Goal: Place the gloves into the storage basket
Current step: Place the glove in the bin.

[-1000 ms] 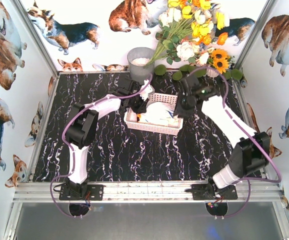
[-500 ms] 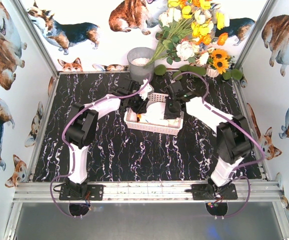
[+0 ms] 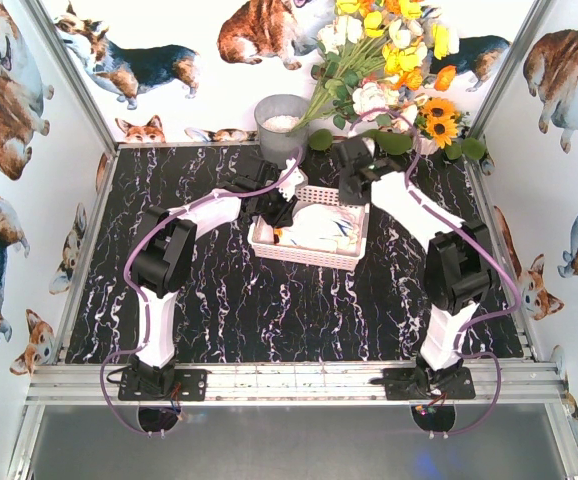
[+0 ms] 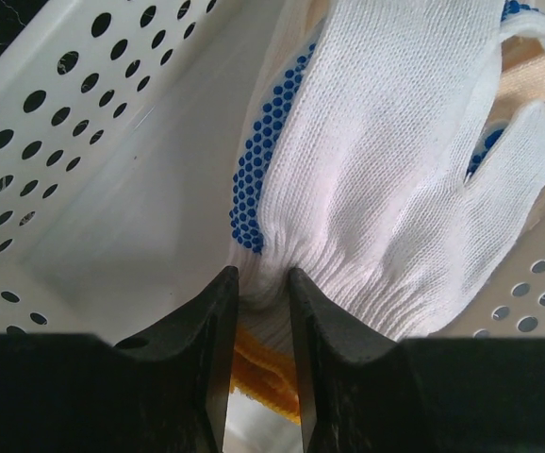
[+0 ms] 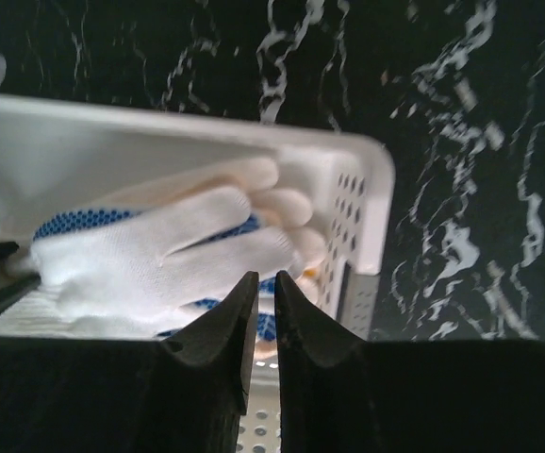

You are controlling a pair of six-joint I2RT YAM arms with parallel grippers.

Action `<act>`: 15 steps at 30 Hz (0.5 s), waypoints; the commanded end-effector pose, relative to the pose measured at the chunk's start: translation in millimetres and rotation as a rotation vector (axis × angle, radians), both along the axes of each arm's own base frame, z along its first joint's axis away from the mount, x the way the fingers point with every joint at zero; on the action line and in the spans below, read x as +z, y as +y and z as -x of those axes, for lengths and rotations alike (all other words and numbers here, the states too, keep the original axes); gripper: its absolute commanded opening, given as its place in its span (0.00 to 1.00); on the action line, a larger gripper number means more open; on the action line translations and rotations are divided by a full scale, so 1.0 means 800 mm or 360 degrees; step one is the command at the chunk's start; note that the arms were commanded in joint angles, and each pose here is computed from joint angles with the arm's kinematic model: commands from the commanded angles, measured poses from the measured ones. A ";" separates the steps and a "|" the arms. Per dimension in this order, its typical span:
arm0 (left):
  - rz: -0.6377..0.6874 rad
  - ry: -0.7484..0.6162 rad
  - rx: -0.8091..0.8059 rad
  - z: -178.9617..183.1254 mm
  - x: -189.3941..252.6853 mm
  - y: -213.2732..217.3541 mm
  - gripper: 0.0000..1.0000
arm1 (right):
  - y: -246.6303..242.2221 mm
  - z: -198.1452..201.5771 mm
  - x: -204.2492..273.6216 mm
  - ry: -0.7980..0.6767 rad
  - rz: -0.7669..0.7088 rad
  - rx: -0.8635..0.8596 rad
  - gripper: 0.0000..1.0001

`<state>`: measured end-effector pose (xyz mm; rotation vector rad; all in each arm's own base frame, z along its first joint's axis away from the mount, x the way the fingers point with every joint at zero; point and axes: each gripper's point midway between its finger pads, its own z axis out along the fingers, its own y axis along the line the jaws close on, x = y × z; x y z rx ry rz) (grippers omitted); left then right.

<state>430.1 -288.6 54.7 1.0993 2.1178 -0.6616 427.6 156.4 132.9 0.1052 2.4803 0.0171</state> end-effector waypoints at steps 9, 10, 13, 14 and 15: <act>-0.0035 0.0042 0.0085 0.007 0.008 0.014 0.24 | 0.055 0.041 0.006 0.0099 -0.0283 0.0448 0.19; -0.0033 0.0038 0.0086 0.007 0.010 0.013 0.24 | 0.059 0.044 0.000 0.0112 -0.0289 0.0451 0.18; -0.0033 0.0043 0.0088 0.008 0.009 0.014 0.24 | 0.070 0.046 -0.014 0.0124 -0.0317 0.0464 0.17; -0.0034 0.0043 0.0086 0.008 0.009 0.014 0.24 | 0.073 0.045 -0.018 0.0132 -0.0315 0.0467 0.17; -0.0034 0.0044 0.0086 0.008 0.009 0.014 0.24 | 0.075 0.045 -0.022 0.0139 -0.0307 0.0468 0.16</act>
